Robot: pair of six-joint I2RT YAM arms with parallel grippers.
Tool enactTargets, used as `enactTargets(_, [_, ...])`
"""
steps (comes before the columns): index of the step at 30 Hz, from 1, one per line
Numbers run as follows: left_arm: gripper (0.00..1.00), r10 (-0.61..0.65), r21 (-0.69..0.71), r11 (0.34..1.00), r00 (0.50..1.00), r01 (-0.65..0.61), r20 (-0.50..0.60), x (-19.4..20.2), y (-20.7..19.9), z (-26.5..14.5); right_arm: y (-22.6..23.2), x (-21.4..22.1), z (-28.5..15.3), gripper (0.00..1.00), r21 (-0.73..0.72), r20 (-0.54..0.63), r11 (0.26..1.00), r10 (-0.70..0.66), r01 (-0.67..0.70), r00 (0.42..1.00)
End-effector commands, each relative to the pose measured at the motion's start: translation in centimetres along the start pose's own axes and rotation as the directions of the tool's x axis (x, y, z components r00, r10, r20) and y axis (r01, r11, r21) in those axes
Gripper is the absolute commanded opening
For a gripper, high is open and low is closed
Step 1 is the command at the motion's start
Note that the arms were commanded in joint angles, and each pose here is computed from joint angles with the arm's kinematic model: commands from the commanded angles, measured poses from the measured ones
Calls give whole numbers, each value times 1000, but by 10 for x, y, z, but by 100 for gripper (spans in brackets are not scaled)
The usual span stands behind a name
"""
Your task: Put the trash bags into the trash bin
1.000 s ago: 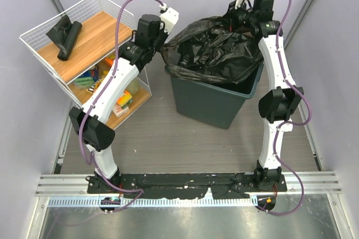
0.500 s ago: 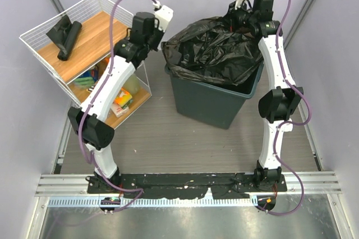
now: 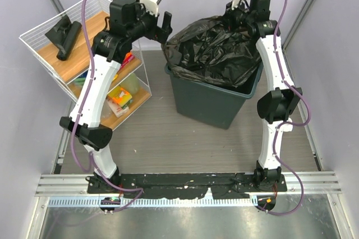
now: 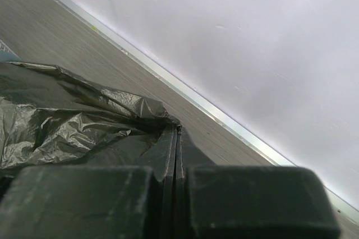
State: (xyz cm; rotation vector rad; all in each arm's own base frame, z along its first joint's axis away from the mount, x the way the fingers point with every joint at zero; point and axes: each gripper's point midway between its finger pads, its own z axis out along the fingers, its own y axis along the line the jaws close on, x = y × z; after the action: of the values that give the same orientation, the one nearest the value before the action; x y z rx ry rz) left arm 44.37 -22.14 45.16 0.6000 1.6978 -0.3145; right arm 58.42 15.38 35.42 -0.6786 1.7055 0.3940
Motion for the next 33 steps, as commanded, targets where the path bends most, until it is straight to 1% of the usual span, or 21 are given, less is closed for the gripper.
enactTargets(1, [92,-63,93,993,997,66,-37,12,-16,15,14,-56,-38,1,25,88,997,-78,76,993])
enactTargets(7, [92,-64,115,990,992,77,-113,37,-18,42,19,-54,-45,1,22,72,996,-86,85,994])
enactTargets(10, [89,-64,133,988,987,84,-149,51,-22,50,21,-55,-46,1,21,67,996,-90,89,994])
enactTargets(12, [84,-74,154,983,984,100,-165,58,-25,53,19,-52,-44,1,22,61,996,-92,91,994])
enactTargets(14, [73,-88,172,978,981,117,-171,61,-27,55,18,-50,-43,1,25,55,995,-94,92,994])
enactTargets(17, [44,-107,194,971,979,140,-173,61,-30,55,17,-50,-42,1,30,54,995,-96,95,994])
enactTargets(19, [20,-116,200,968,977,152,-178,64,-31,55,17,-49,-40,1,30,52,995,-98,97,994])
enactTargets(20, [14,-120,203,967,977,155,-177,64,-31,55,17,-49,-40,1,32,51,995,-98,97,994])
enactTargets(21, [5,-120,207,966,976,157,-180,65,-32,55,17,-51,-40,1,36,55,994,-101,99,993])
enactTargets(22, [0,-122,208,965,976,159,-181,67,-32,56,16,-50,-38,1,37,55,994,-101,100,993])
enactTargets(27, [0,-127,186,969,975,161,-181,75,-28,62,11,-48,-31,1,56,55,993,-110,107,992])
enactTargets(33, [0,-92,122,986,981,114,-171,85,-13,74,8,-38,-15,1,67,38,989,-136,133,990])
